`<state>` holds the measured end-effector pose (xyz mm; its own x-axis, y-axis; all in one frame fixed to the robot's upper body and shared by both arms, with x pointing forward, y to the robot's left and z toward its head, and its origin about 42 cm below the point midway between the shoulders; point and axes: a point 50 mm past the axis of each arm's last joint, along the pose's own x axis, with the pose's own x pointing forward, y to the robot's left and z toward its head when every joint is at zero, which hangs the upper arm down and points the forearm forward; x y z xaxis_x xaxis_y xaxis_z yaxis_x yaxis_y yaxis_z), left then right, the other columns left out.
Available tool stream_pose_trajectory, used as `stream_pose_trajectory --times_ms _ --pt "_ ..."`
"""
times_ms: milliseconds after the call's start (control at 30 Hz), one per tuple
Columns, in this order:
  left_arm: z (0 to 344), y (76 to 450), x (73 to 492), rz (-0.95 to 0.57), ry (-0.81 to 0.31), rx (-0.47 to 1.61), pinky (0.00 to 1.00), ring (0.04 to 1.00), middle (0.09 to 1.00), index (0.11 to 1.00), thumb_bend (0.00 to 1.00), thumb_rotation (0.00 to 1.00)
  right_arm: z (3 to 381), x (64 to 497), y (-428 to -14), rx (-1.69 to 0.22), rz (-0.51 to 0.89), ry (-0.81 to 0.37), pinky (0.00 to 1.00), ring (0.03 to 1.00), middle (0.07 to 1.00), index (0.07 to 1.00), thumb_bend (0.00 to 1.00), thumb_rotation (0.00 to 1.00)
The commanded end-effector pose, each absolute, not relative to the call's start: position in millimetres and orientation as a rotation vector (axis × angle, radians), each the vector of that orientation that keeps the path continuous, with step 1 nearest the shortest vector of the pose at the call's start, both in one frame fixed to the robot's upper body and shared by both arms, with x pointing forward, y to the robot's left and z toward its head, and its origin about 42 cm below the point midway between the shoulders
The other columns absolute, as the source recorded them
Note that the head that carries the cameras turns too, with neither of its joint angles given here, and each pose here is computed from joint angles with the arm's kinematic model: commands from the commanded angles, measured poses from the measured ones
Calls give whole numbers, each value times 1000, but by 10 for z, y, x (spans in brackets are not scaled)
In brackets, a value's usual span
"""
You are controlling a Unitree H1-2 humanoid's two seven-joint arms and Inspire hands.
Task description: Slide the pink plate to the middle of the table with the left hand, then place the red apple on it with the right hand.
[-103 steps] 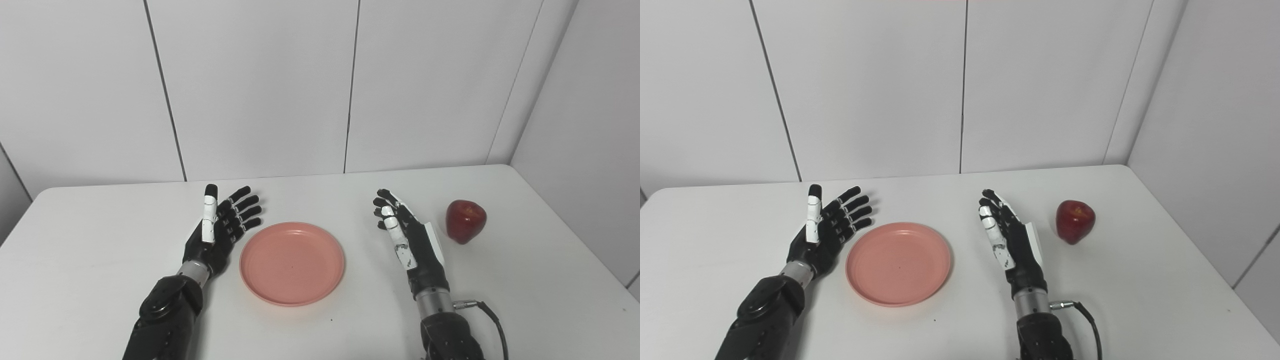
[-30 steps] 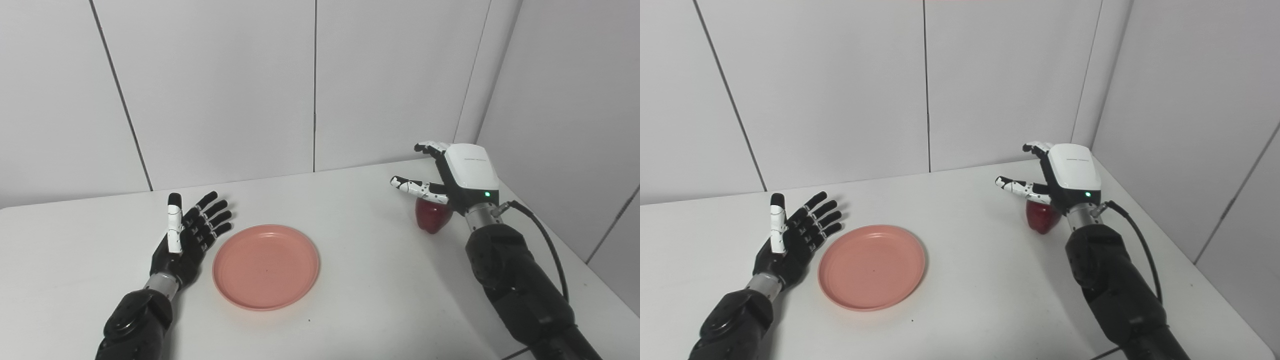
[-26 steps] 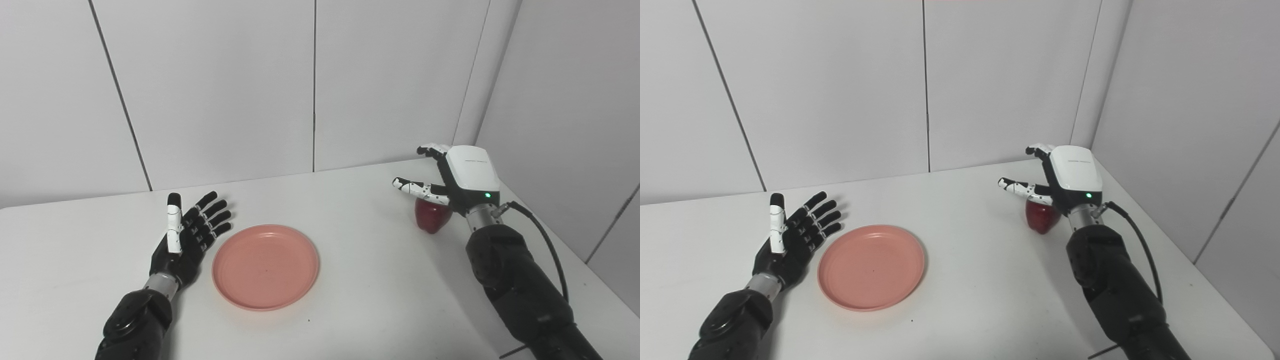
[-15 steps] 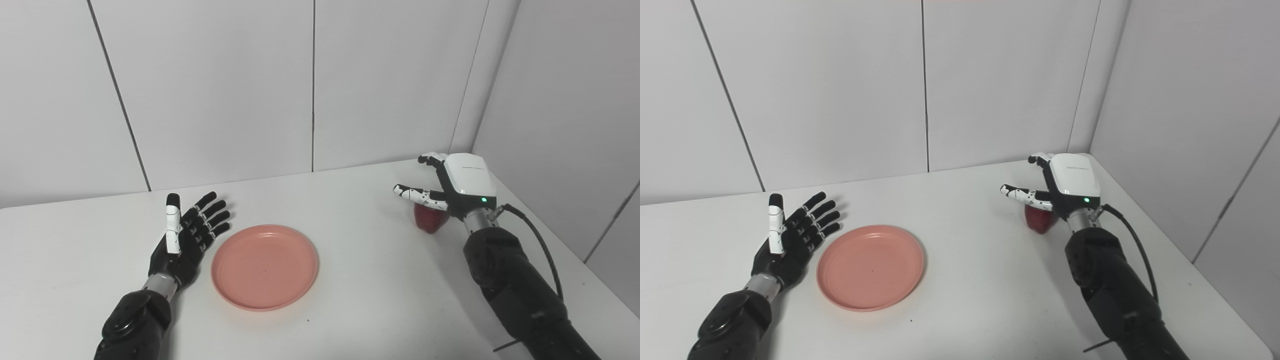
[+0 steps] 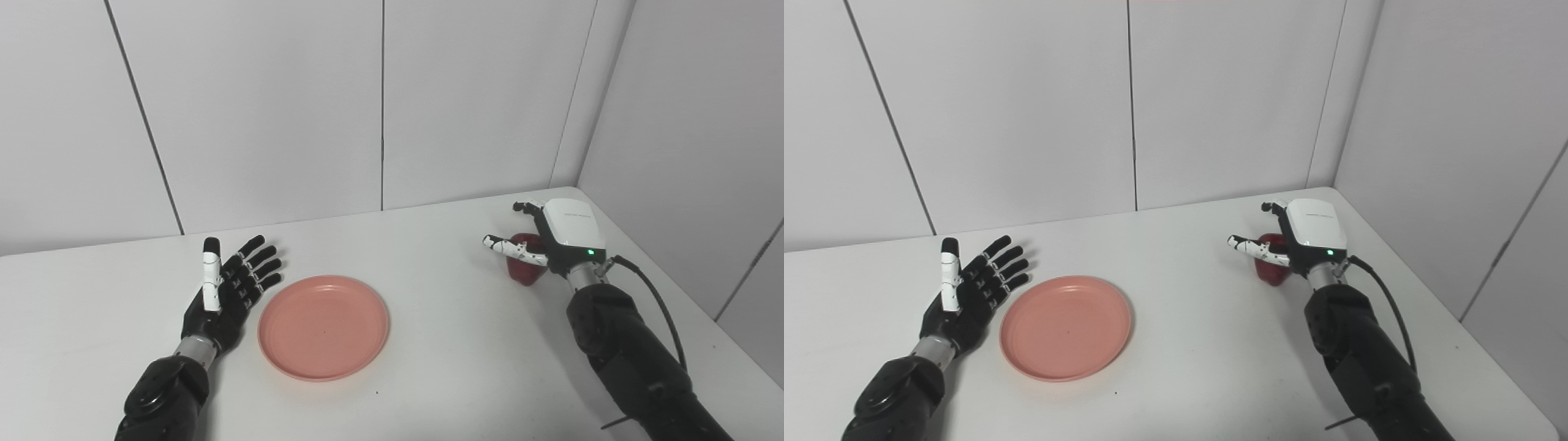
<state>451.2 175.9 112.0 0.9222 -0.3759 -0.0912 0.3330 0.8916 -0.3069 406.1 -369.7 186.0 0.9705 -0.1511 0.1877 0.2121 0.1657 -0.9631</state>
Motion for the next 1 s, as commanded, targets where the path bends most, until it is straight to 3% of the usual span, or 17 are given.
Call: stream_pose_trajectory --times_ms 0,367,667,967 --pt "1112 1809 4533 -367 182 -281 840 839 845 832 911 1000 2110 4162 -3690 -1377 -318 -117 692 730 741 728 849 987" --pt "1118 1799 4529 -370 184 -284 841 840 847 841 904 1000 2039 4129 -3709 -1375 -303 -74 694 732 750 738 859 990" --pt "1108 1792 4525 -369 189 -293 835 840 848 842 893 1000 1955 4084 -3693 -1364 -266 -24 576 714 750 741 851 959" --pt "1099 1793 4514 -371 187 -284 838 839 848 840 909 1000 1894 4070 -3725 -1376 -259 1 546 674 729 739 854 962"
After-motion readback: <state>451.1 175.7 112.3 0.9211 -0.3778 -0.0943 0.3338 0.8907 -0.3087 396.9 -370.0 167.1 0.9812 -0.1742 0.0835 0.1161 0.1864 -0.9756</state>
